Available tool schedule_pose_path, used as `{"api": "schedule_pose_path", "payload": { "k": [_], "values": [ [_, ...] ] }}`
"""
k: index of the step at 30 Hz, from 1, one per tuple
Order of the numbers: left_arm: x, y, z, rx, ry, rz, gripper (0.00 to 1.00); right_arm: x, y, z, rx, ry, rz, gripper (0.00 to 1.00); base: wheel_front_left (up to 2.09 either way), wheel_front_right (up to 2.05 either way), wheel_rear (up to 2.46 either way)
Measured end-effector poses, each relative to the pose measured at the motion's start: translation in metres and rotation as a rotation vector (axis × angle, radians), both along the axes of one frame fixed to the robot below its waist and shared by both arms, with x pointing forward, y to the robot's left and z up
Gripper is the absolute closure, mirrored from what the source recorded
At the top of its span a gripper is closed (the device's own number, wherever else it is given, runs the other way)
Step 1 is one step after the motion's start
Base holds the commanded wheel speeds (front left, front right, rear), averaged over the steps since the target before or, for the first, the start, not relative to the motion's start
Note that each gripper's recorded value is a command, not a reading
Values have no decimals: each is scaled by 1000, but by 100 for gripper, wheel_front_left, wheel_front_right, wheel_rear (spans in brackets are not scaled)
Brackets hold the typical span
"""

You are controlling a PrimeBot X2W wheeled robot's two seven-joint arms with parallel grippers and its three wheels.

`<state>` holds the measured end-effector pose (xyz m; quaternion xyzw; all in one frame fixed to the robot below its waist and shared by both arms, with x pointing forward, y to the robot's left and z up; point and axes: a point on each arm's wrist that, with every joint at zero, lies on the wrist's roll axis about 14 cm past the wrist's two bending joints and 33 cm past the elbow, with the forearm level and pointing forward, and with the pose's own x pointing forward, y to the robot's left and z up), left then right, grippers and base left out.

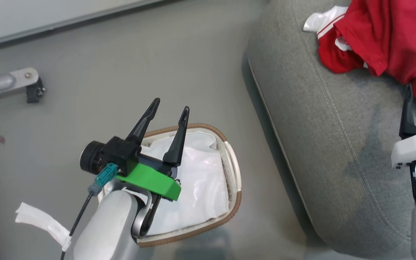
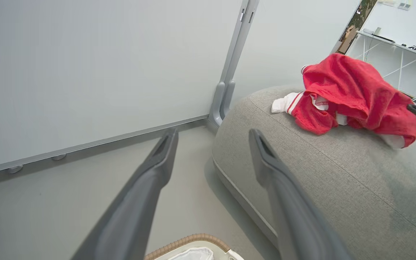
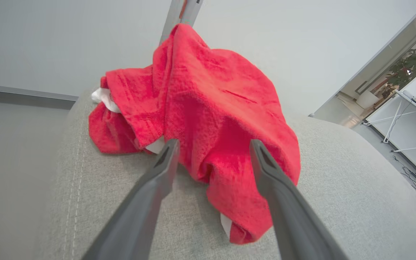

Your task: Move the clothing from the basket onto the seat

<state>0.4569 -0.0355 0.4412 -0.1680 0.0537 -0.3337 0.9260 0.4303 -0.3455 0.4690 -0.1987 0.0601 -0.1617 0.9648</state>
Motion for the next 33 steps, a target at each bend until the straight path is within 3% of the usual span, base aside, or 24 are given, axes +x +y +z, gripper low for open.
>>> {"api": "schedule_pose_path", "payload": {
  "k": [10, 18, 26, 33],
  "values": [
    [-9, 48, 30, -8, -30, 171, 0, 29, 50, 51, 10, -141, 161, 0, 0, 0, 0],
    [-27, 114, 42, 0, -37, 374, 0, 38, 112, 79, 80, -223, 314, 0, 0, 0, 0],
    [-52, 162, 50, 29, -56, 510, 0, 25, 172, 78, 208, -234, 465, 0, 0, 0, 0],
    [-72, 192, 50, 24, -44, 609, 0, 4, 201, 76, 293, -242, 542, 0, 0, 0, 0]
  ]
}}
